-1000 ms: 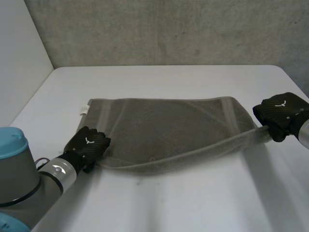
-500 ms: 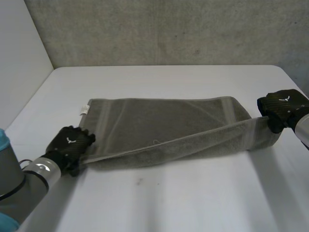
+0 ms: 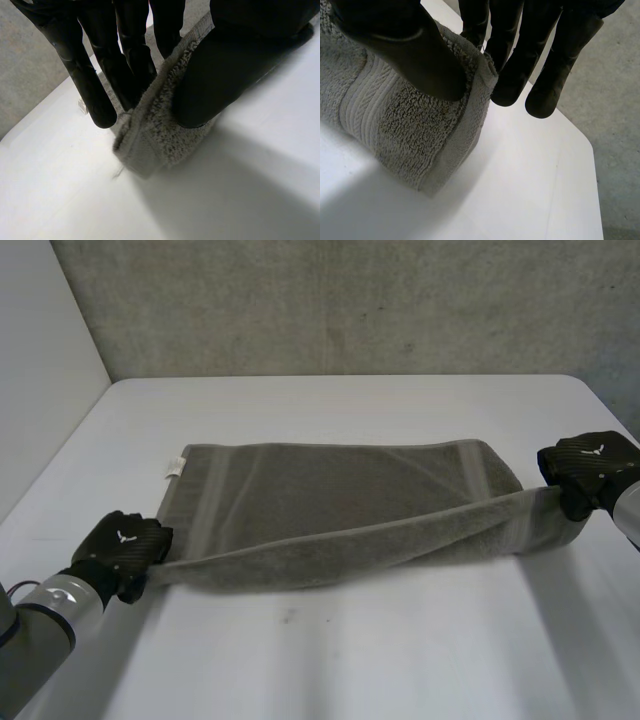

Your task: Fold the towel.

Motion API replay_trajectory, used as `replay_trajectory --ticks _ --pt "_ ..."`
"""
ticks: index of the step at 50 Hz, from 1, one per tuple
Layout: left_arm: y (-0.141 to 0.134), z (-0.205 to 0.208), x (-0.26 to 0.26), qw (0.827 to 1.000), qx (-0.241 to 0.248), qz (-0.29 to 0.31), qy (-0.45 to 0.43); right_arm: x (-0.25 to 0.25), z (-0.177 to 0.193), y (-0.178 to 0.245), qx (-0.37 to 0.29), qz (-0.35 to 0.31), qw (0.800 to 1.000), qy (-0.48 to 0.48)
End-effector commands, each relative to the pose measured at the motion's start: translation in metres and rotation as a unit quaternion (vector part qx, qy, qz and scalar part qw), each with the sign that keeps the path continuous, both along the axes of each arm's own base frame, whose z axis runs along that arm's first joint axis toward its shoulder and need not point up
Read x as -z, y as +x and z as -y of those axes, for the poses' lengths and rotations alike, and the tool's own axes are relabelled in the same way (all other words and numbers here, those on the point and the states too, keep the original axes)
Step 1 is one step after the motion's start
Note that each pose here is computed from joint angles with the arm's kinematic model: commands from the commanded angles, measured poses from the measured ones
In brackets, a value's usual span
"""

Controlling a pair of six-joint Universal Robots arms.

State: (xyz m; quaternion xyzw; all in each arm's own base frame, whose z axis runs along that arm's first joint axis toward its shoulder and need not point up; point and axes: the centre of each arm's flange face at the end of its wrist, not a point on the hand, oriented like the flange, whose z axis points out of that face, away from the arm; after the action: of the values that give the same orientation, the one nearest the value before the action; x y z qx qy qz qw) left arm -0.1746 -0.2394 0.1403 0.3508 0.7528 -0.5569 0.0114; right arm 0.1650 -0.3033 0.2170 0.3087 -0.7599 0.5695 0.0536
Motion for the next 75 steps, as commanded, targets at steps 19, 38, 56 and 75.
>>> replay_trajectory --ticks 19,38,56,75 --pt "0.005 -0.058 -0.117 0.993 0.006 -0.008 -0.114 -0.1 -0.074 -0.047 -0.008 -0.058 0.998 -0.008" --pt "-0.023 0.007 -0.064 0.997 0.062 -0.017 -0.031 -0.039 -0.01 -0.046 -0.042 -0.046 0.995 0.08" --pt "-0.063 0.092 -0.02 0.998 0.057 0.007 -0.022 0.014 0.074 0.005 -0.034 -0.068 0.996 0.051" --pt "-0.078 0.147 -0.012 0.997 0.034 0.012 -0.068 0.042 0.125 0.029 -0.002 -0.089 0.996 0.013"
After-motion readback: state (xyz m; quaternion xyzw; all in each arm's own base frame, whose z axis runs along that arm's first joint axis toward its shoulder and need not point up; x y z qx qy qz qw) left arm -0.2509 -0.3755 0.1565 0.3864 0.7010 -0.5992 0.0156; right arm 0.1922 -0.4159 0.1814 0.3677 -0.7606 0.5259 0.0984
